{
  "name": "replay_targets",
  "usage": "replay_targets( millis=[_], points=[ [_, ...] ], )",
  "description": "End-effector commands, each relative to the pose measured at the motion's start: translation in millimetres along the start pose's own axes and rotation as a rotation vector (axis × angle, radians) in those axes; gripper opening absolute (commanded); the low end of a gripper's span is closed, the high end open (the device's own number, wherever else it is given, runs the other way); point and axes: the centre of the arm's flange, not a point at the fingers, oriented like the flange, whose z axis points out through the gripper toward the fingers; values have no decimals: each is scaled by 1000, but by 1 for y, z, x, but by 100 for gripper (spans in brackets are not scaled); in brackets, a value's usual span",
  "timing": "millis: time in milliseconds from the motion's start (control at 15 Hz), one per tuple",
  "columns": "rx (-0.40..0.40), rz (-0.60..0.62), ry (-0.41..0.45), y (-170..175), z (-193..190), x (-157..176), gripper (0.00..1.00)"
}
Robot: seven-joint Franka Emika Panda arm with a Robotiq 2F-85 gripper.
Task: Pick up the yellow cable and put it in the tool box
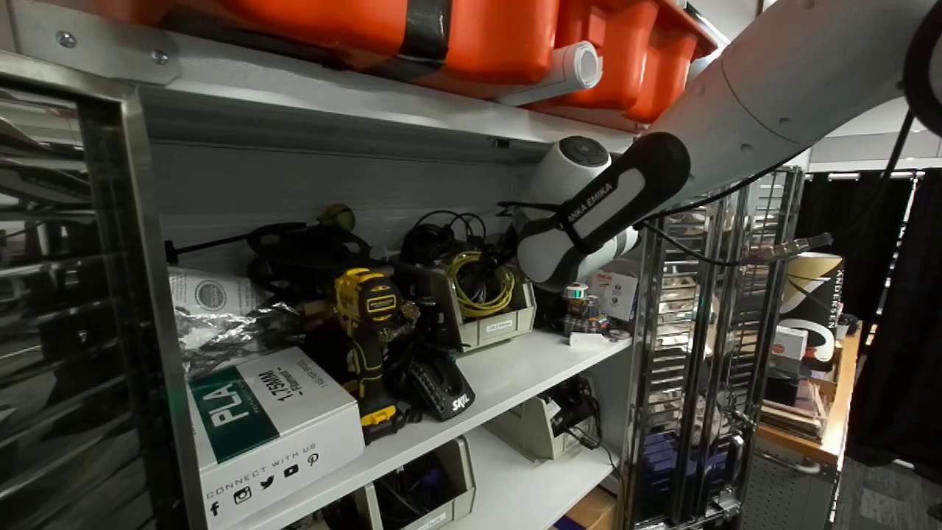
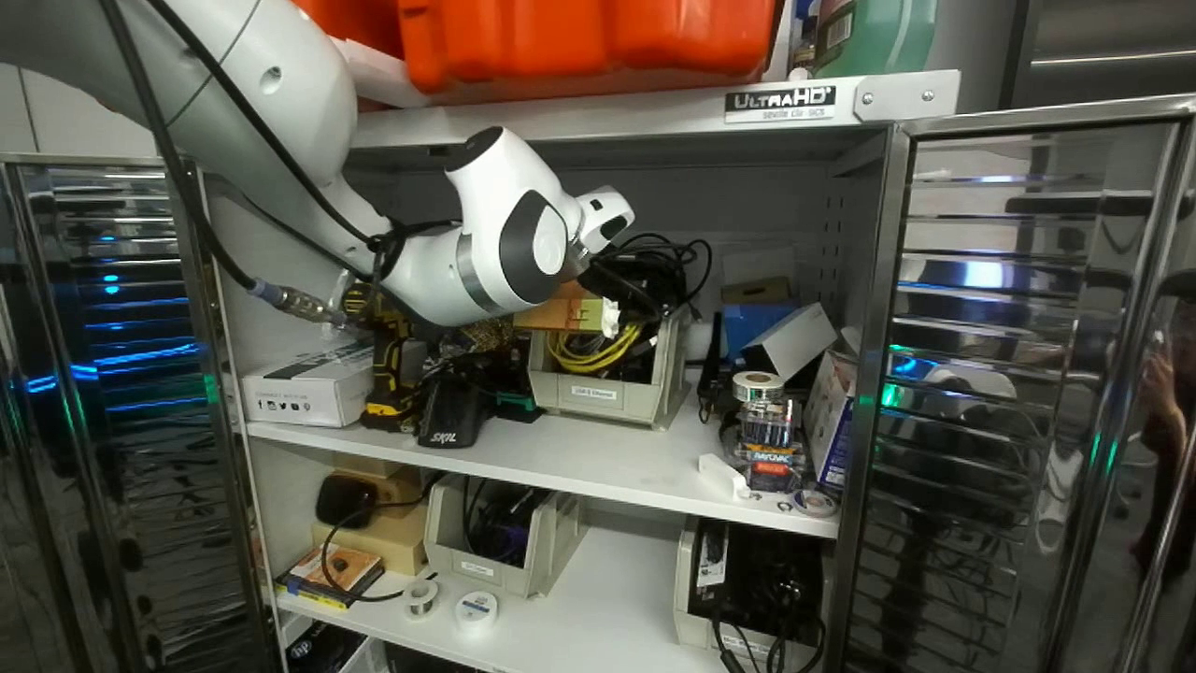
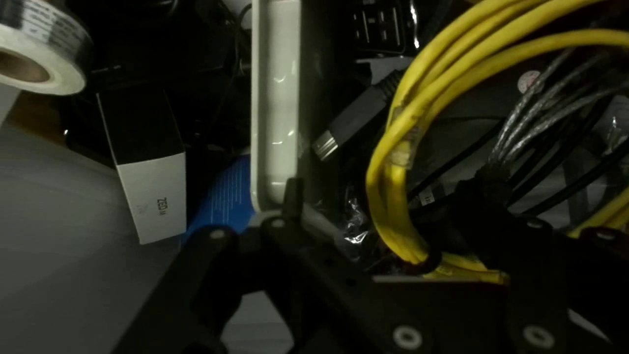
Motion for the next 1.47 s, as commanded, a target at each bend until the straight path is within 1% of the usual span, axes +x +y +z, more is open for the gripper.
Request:
replay_targets(
  millis=[0,133,267,400,600,733,867,1067,1200,1333,1400],
  points=[
    [-12,-8,9,1,-35,-8,100],
    [3,-28,-11,2,-45,-20,100],
    [33,-39,-58,2,-54,-39,100],
    [64,-39,-110,5,-63,-62,100],
    [94,-54,-144,11,-82,-98,100],
    [110,-69,-207,15,-97,-121,100],
    [126,-85,-297,18,-113,-149,100],
    [139,-106,-478,26,-141,-189,100],
    [167,-88,-620,33,-164,-204,100],
    [174,-65,-760,39,-190,-209,100],
    [195,-54,-824,42,-204,-212,100]
  ],
)
